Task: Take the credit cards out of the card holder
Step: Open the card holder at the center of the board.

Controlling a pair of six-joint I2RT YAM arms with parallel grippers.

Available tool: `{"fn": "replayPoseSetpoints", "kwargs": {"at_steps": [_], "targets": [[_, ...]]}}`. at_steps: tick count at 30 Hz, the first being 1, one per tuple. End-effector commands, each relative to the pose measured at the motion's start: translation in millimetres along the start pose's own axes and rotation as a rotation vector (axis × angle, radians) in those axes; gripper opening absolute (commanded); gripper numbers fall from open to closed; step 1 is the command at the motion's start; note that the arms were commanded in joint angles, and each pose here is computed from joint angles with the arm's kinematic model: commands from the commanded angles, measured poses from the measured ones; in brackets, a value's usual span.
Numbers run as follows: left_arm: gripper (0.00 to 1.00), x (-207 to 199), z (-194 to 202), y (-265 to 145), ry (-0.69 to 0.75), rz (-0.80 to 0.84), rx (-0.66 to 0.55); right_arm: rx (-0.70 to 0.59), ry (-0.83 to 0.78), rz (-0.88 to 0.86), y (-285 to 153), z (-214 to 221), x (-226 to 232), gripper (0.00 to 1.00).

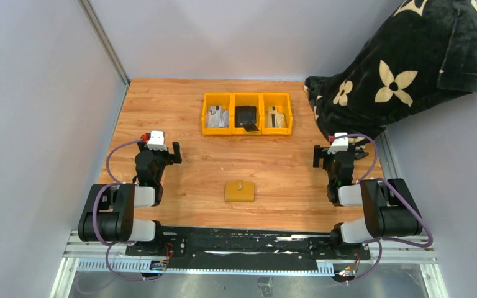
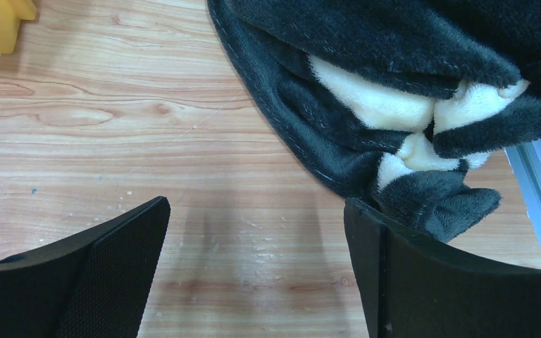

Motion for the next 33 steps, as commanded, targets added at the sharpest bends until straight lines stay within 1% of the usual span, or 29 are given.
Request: {"fn": "replayPoseSetpoints", "kwargs": {"at_steps": [1, 8, 10, 12, 14, 15, 16, 17, 18, 20, 21, 22, 25, 26, 28, 29, 30, 33], "targets": [[1.00, 4.4, -12.2, 5.4, 0.018, -0.021, -0.042, -0.038, -0.005, -0.004, 5.6, -12.0, 0.2, 0.98], [1.00, 4.2, -11.8, 5.6, 0.019, -0.019, -0.040, -0.038, -0.003, -0.004, 5.6, -12.5, 0.2, 0.98], [1.00, 2.3, -16.8, 3.8, 0.022, -0.006, -0.068, -0.068, -0.004, 0.022, 4.5, -21.2, -2.2, 0.98], [1.00, 3.7, -26.8, 2.4, 0.010, 0.006, -0.076, -0.022, -0.026, 0.035, -0.6, -26.3, -0.2, 0.98], [1.00, 12.9, -40.1, 2.4, -0.004, -0.015, -0.045, 0.061, -0.012, 0.021, -4.3, -34.8, 5.4, 0.98], [1.00, 13.7, -37.8, -1.0, 0.017, 0.000, 0.006, 0.104, 0.002, 0.016, -7.1, -39.1, 8.7, 0.98], [1.00, 15.6, -51.9, 1.2, 0.064, 0.027, 0.019, 0.145, 0.019, 0.010, -11.2, -41.9, 12.8, 0.98], [1.00, 12.0, -52.0, -3.8, 0.098, 0.079, 0.077, 0.167, 0.030, -0.002, -16.3, -47.6, 17.9, 0.98], [1.00, 14.0, -60.4, -4.0, 0.134, 0.093, 0.081, 0.194, 0.034, -0.011, -21.1, -49.6, 22.7, 0.98], [1.00, 16.6, -70.9, -11.7, 0.163, 0.124, 0.112, 0.226, 0.057, -0.037, -33.2, -59.9, 33.8, 0.98], [1.00, 16.4, -70.1, -17.5, 0.166, 0.147, 0.146, 0.224, 0.073, -0.064, -40.3, -68.8, 40.8, 0.98], [1.00, 18.3, -78.1, -19.3, 0.179, 0.151, 0.145, 0.235, 0.088, -0.116, -45.4, -73.4, 50.0, 0.98], [1.00, 22.3, -93.7, -30.0, 0.183, 0.162, 0.172, 0.228, 0.210, -0.314, -63.8, -92.5, 81.2, 0.98], [1.00, 20.9, -97.6, -34.4, 0.172, 0.179, 0.183, 0.224, 0.299, -0.324, -68.1, -98.8, 85.4, 0.98], [1.00, 17.2, -106.3, -40.0, 0.145, 0.216, 0.202, 0.277, 0.580, -0.294, -75.9, -101.9, 93.8, 0.99], [1.00, 14.9, -110.7, -41.7, 0.126, 0.234, 0.211, 0.316, 0.623, -0.380, -83.4, -98.5, 107.5, 1.00], [1.00, 13.4, -114.5, -43.4, 0.113, 0.248, 0.220, 0.301, 0.628, -0.435, -84.2, -101.3, 114.2, 1.00], [1.00, 10.5, -122.8, -45.6, 0.068, 0.274, 0.253, 0.355, 0.656, -0.550, -89.5, -88.7, 131.4, 1.00]]}}
Point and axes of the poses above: each gripper's point midway between its finger pads, its own y axis out along the fingers, its own x axis along the line the jaws close on, z = x × y, the point moved 2 cm from there along -y, back along the fingers, and after that the axes turned 10 degrees about y, right-handed, at the moved point
